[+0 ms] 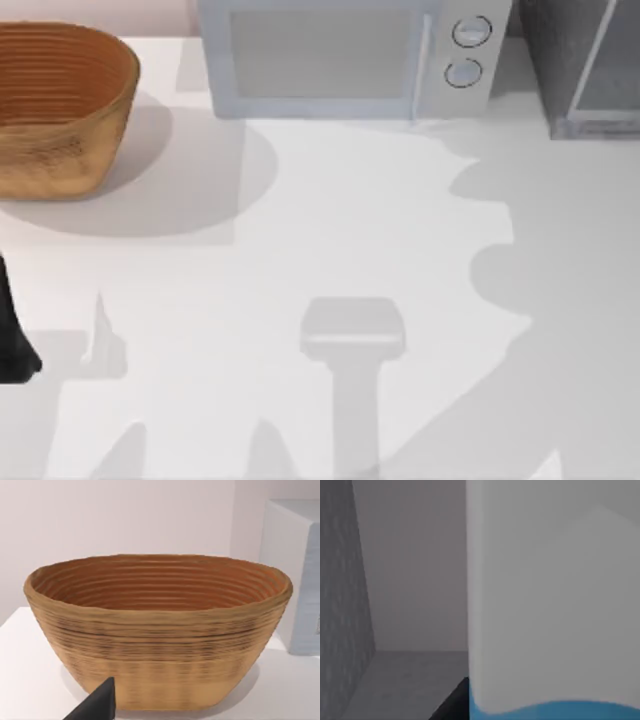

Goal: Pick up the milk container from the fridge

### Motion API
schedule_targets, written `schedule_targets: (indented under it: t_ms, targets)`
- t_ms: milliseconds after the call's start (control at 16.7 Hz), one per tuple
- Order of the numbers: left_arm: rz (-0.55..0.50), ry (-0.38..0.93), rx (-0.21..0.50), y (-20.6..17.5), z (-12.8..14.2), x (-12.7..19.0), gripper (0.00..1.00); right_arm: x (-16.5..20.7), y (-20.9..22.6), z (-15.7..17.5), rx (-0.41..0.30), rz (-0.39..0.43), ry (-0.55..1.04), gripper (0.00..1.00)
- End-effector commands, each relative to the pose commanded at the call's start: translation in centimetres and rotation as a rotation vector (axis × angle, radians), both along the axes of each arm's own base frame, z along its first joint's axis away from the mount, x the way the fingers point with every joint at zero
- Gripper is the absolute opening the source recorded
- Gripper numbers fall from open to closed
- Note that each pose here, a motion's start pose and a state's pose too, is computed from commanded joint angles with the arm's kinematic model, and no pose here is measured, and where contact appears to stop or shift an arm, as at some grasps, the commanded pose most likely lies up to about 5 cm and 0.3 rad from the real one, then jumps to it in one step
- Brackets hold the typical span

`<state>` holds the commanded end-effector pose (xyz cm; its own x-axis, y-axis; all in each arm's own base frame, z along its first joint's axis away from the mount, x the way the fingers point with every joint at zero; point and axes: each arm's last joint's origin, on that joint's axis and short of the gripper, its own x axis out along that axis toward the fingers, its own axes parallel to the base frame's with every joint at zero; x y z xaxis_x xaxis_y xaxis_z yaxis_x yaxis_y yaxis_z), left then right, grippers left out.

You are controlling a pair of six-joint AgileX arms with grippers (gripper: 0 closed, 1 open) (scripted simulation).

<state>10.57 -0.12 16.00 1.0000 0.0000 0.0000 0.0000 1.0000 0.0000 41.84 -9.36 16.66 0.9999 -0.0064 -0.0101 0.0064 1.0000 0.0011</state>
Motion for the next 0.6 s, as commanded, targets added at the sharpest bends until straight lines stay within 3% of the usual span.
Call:
schedule_targets:
  t_ms: [240, 600]
  targets:
    - [0.0, 0.0, 0.0, 0.0, 0.0, 0.0, 1.0, -3.7, 0.0, -0.2, 0.0, -0.006, 0.0, 0.0]
    - [0.0, 0.0, 0.0, 0.0, 0.0, 0.0, 1.0, -4.0, 0.2, -0.3, 0.002, -0.001, 0.0, 0.0]
